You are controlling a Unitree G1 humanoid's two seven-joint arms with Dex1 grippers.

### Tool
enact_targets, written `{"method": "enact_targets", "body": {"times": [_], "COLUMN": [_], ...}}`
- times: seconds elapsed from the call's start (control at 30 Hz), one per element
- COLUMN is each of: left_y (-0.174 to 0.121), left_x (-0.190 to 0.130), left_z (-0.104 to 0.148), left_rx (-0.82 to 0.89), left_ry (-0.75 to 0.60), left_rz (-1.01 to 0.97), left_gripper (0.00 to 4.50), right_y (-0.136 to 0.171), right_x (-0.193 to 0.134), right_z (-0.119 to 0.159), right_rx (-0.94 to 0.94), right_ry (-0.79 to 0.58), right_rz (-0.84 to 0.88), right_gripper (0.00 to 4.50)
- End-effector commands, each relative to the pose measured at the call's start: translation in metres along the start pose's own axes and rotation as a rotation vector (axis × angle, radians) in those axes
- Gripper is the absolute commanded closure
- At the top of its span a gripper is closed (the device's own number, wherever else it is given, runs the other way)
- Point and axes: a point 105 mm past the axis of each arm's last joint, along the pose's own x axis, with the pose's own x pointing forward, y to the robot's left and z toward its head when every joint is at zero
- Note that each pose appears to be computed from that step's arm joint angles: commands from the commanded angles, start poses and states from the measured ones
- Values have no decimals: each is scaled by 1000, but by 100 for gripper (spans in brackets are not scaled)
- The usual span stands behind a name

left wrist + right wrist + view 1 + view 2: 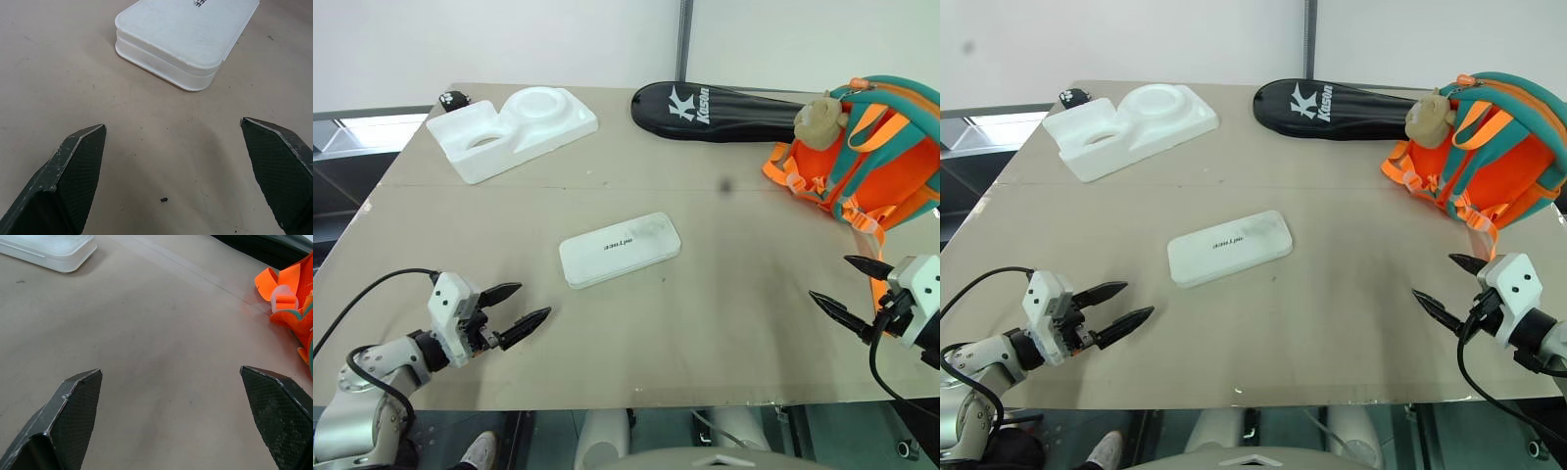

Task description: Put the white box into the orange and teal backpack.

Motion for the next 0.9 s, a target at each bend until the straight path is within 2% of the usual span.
{"method": "enact_targets", "body": {"times": [0.03,0.1,0.23,0.27,0.3,0.47,0.53,0.57,0.73,0.83,0.9], "left_y": [-2,-3,1,5,12,32,32,33,23,12,6], "left_x": [5,10,14,14,14,17,22,25,46,60,68], "left_z": [19,32,36,37,35,30,29,28,33,38,42], "left_rx": [13,-7,-61,-96,-117,-208,-216,-211,-169,-141,-75], "left_ry": [-59,-117,-156,-175,-173,-150,-126,-101,-61,-51,-34], "left_rz": [7,48,137,176,228,451,485,503,476,419,375], "left_gripper": [0,0,0,55,76,328,337,337,337,337,337], "right_y": [6,12,26,27,29,45,49,50,54,73,92], "right_x": [17,41,78,89,98,147,174,185,220,229,224], "right_z": [17,27,39,43,45,56,55,56,54,52,51], "right_rx": [-30,-80,13,49,73,63,39,33,20,30,14], "right_ry": [-57,-57,-79,-92,-94,-76,-39,-27,1,10,14], "right_rz": [7,-35,31,31,34,53,-3,-20,-72,25,146], "right_gripper": [5,5,5,60,81,331,398,446,446,446,446]}}
